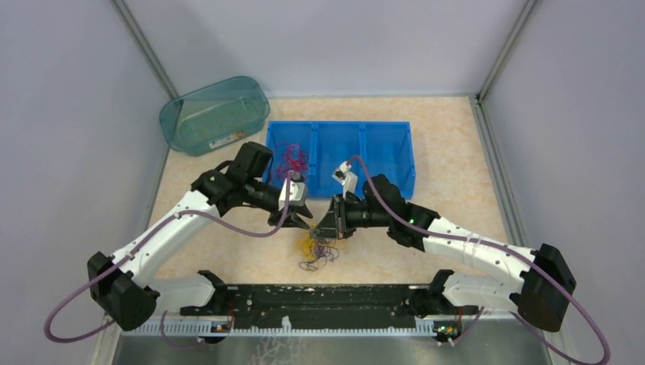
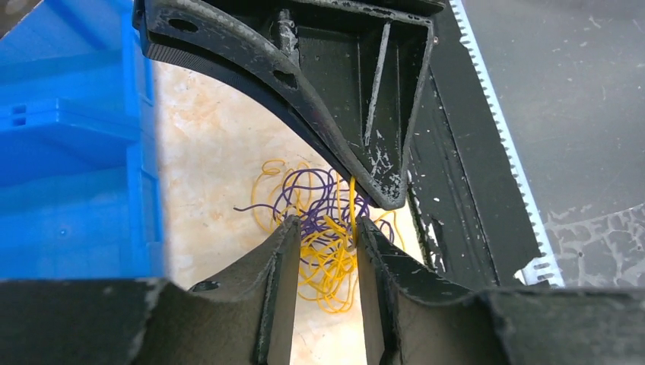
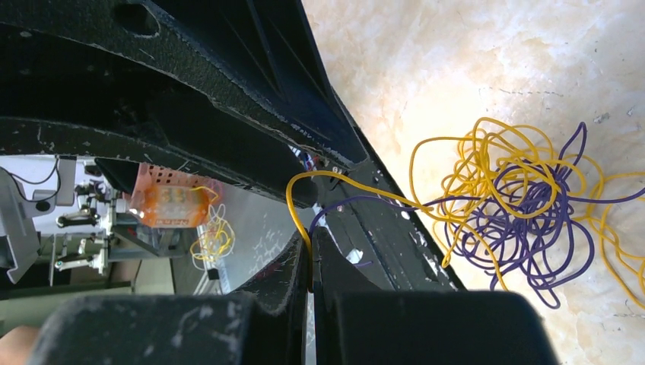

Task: Untangle the cables
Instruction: Adjust the cable at the center of the board.

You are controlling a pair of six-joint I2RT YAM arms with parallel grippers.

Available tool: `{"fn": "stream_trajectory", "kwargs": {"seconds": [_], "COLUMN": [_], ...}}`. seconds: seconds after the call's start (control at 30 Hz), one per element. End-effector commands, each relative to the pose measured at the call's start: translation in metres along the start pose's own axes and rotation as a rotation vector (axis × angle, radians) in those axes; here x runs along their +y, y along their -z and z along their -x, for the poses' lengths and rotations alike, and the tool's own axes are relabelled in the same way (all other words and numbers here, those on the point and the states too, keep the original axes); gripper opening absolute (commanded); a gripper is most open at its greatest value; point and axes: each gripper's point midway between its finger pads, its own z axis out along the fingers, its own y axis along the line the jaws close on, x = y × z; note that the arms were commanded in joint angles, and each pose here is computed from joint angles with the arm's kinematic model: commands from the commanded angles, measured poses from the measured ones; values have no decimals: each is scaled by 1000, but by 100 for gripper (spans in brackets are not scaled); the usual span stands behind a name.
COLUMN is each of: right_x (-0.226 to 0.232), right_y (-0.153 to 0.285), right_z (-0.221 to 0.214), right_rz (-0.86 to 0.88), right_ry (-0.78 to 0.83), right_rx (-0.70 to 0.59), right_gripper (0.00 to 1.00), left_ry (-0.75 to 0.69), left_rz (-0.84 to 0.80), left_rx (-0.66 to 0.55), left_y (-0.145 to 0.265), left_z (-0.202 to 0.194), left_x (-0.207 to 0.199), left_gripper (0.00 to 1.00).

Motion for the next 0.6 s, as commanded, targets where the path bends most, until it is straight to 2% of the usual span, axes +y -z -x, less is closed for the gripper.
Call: {"fn": "stream_trajectory", "kwargs": {"seconds": [0.0, 0.1, 0.17, 0.3, 0.47, 0.57], "right_x": [13, 9, 5, -8, -15, -12], "right_y": [0, 2, 3, 8, 19, 29], "right_z": [13, 11, 7, -3, -8, -4], "right_rz": [52, 36, 19, -20, -36, -40], "right_ry": [32, 33, 32, 26, 18, 21], "right_rx": [-45, -42, -36, -28, -48, -77], "right_gripper": [0, 0, 0, 0, 0, 0], "left_ry": [15, -4, -18, -29, 24, 44], "left_rz": [27, 86, 140, 291, 472, 524], "left_rx": [-21, 33, 77, 132, 186, 246], "left_y": [-4, 0, 4, 15, 28, 33], "left_z": [2, -9, -16, -23, -36, -53], "left_x": [5, 13, 22, 45, 71, 77], "left_gripper": [33, 12, 2, 0, 0, 0]}}
